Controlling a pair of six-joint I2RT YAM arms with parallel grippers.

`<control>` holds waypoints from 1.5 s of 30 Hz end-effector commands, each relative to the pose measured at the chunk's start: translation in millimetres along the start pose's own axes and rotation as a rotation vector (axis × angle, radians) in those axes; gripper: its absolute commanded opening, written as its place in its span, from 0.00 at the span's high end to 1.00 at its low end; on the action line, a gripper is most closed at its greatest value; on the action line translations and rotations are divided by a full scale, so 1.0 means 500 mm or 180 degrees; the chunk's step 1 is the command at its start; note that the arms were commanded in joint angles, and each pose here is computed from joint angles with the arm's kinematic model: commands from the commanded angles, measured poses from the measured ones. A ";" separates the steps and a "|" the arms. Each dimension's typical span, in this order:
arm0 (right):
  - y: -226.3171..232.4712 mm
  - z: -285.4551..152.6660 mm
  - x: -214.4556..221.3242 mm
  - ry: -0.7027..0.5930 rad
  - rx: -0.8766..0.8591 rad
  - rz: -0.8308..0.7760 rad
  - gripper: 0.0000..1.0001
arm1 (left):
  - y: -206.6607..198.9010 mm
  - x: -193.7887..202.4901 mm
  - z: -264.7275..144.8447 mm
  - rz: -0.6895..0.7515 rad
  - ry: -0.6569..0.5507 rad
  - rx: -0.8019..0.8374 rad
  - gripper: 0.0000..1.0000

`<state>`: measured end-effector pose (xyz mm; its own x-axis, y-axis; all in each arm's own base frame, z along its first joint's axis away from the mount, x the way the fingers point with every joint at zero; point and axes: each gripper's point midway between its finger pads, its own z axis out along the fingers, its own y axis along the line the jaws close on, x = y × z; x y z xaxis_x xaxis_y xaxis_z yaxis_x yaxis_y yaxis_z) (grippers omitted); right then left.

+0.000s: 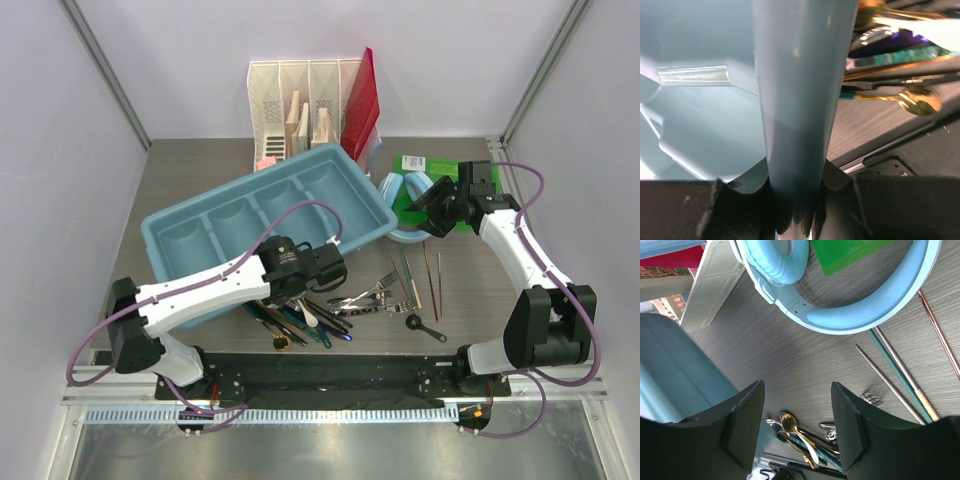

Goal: Sort the eating utensils into containers
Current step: Place the storage box at the center of the board.

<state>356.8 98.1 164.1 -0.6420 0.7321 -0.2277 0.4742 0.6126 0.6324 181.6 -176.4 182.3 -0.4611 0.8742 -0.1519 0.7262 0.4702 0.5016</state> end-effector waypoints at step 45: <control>0.017 0.023 0.036 0.0296 -0.0297 0.0101 0.37 | 0.041 -0.019 0.114 0.0523 0.0289 -0.1007 0.40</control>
<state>351.7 113.5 147.5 -0.6706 0.7298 -0.1332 0.4815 0.5648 0.6702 212.2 -171.6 120.3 -0.3700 0.9256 0.0799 0.7257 0.2342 0.6469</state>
